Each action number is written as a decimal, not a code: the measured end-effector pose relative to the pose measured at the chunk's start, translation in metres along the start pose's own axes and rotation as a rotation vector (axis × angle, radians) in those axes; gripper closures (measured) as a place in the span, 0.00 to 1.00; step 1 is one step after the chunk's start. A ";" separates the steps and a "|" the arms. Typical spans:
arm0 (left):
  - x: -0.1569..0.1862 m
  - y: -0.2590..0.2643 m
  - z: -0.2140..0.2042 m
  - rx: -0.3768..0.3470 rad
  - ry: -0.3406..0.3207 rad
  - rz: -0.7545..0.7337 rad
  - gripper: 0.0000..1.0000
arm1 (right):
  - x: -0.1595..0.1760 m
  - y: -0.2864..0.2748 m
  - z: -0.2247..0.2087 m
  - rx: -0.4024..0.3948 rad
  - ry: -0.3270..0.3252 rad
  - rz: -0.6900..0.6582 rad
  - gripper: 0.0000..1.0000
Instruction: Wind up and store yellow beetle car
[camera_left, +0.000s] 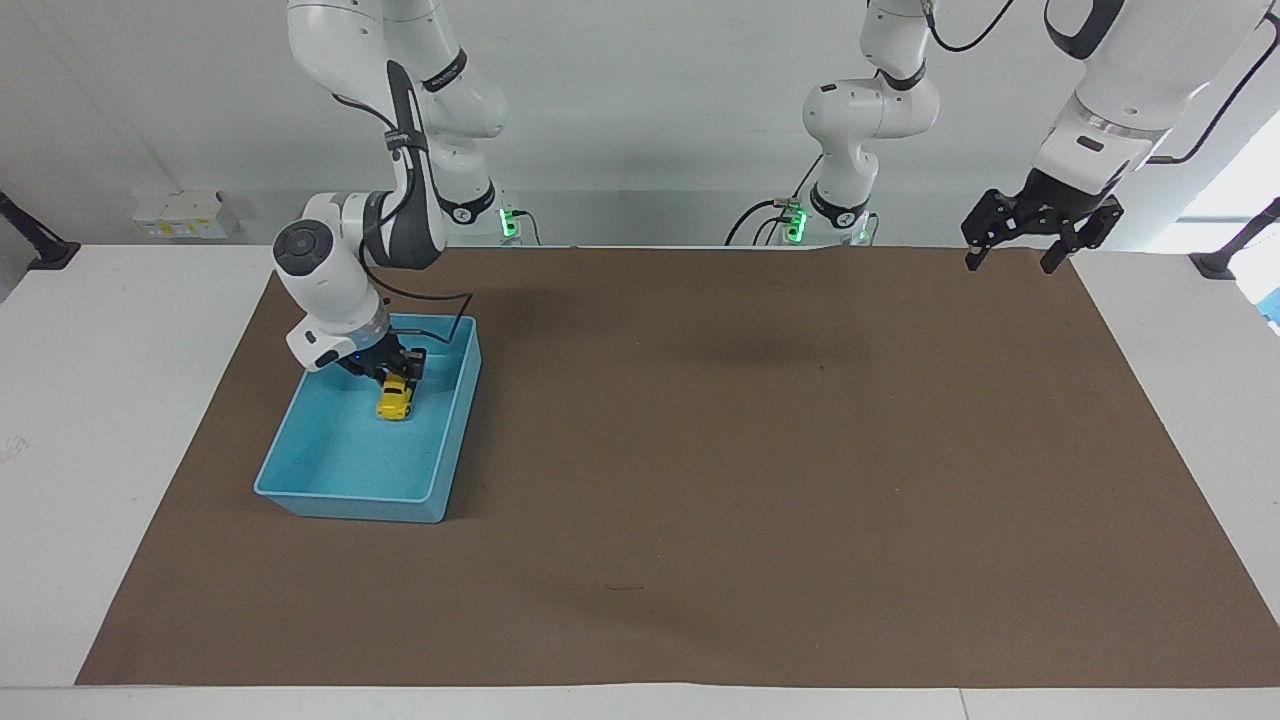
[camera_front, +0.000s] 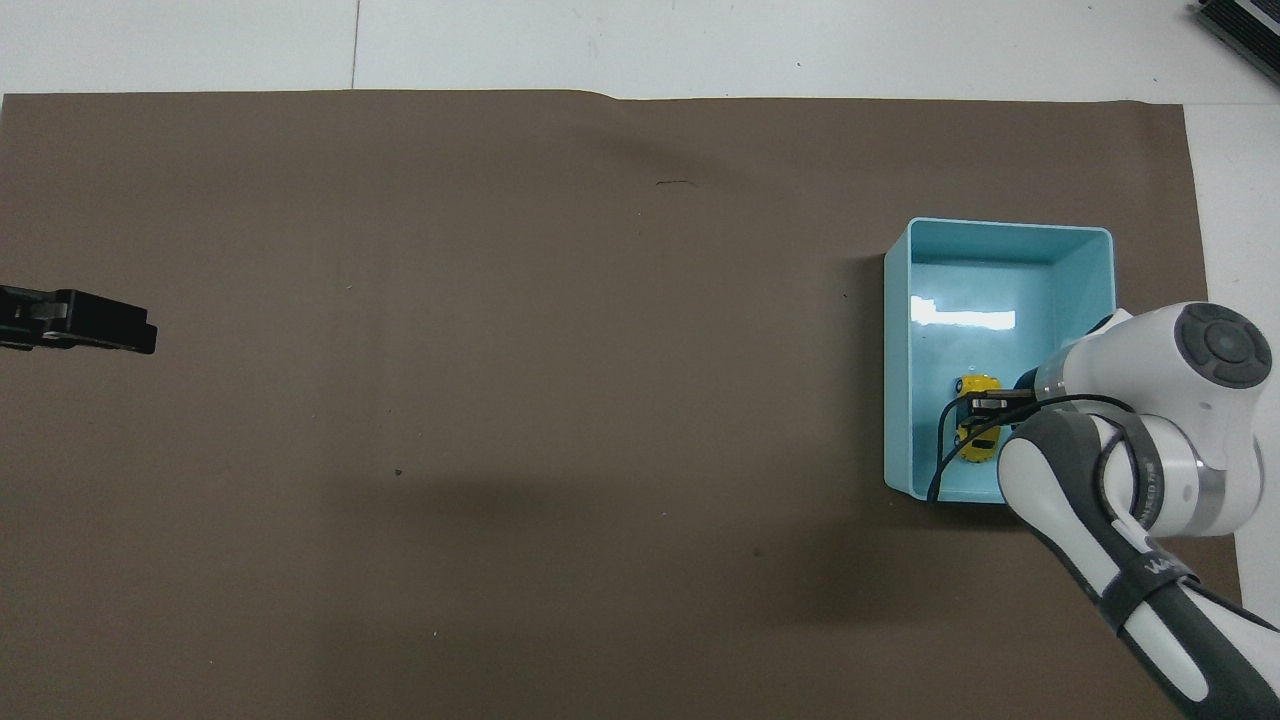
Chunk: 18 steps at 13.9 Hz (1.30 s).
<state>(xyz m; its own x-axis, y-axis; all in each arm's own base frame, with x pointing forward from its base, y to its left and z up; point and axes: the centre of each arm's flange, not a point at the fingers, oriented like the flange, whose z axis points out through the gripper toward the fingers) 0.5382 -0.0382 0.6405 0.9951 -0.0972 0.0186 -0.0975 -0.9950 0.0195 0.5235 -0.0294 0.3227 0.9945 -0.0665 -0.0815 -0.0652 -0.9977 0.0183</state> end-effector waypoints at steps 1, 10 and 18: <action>0.000 0.000 0.000 0.000 0.000 0.000 0.00 | 0.003 -0.002 -0.008 -0.001 0.009 -0.003 0.23; 0.000 0.000 0.000 0.000 0.000 0.000 0.00 | 0.023 -0.017 -0.087 -0.012 0.086 -0.029 0.00; 0.000 0.000 0.000 0.000 0.000 0.000 0.00 | 0.033 -0.015 -0.186 -0.016 0.068 -0.008 0.00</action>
<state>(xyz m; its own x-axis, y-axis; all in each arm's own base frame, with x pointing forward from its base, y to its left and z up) 0.5382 -0.0382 0.6405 0.9951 -0.0971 0.0186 -0.0975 -0.9950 0.0195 0.5726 -0.0143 0.5052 0.9983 -0.0569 -0.0140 -0.0564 -0.9978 0.0335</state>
